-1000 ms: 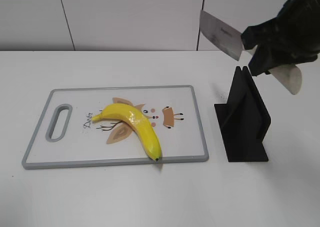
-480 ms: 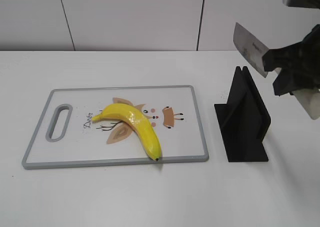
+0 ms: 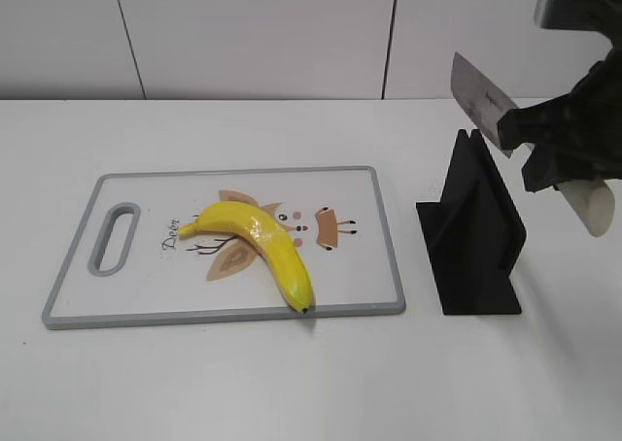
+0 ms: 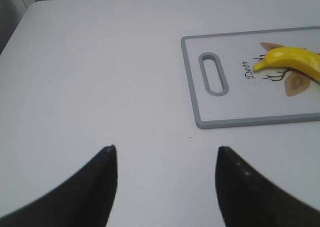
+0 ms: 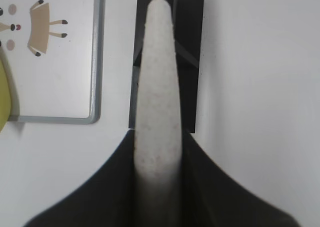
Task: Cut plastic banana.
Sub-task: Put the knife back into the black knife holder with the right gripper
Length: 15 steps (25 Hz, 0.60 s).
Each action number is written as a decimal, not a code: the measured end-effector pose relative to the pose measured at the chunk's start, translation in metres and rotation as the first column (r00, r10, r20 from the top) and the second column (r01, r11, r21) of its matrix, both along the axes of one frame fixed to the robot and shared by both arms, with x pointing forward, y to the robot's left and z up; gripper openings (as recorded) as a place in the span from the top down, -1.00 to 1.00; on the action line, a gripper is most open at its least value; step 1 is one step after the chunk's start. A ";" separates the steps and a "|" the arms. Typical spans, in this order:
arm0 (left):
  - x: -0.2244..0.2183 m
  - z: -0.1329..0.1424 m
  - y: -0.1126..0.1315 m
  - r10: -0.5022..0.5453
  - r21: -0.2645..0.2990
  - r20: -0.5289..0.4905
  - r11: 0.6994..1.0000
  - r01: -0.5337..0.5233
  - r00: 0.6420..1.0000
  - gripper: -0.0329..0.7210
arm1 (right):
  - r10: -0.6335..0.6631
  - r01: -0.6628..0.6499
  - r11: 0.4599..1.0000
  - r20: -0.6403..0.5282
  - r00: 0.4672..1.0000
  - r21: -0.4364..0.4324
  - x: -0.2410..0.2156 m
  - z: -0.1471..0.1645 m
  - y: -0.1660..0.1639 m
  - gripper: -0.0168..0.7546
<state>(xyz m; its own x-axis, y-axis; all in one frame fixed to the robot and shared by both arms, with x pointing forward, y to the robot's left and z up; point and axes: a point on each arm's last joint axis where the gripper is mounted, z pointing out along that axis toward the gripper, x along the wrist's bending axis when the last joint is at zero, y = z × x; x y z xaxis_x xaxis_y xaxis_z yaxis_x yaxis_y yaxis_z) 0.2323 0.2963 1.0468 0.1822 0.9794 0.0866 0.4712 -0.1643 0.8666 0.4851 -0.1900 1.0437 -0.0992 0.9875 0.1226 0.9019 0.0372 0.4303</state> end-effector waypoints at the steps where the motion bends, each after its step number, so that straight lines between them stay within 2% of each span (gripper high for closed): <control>1: 0.000 0.000 0.000 0.001 0.001 0.001 1.000 -0.001 1.000 -0.64 | -0.002 0.002 1.000 -0.006 1.000 -0.005 0.001 -0.002 0.000 0.52; 9: 0.000 0.000 0.000 0.001 0.000 0.005 1.000 -0.001 1.000 -0.63 | -0.010 0.008 1.000 -0.078 0.997 -0.027 0.008 -0.025 0.004 0.52; 15: 0.000 0.000 0.000 0.001 -0.001 0.008 1.000 -0.001 1.000 -0.63 | -0.029 0.028 1.000 -0.137 0.990 -0.010 0.006 -0.032 0.006 0.52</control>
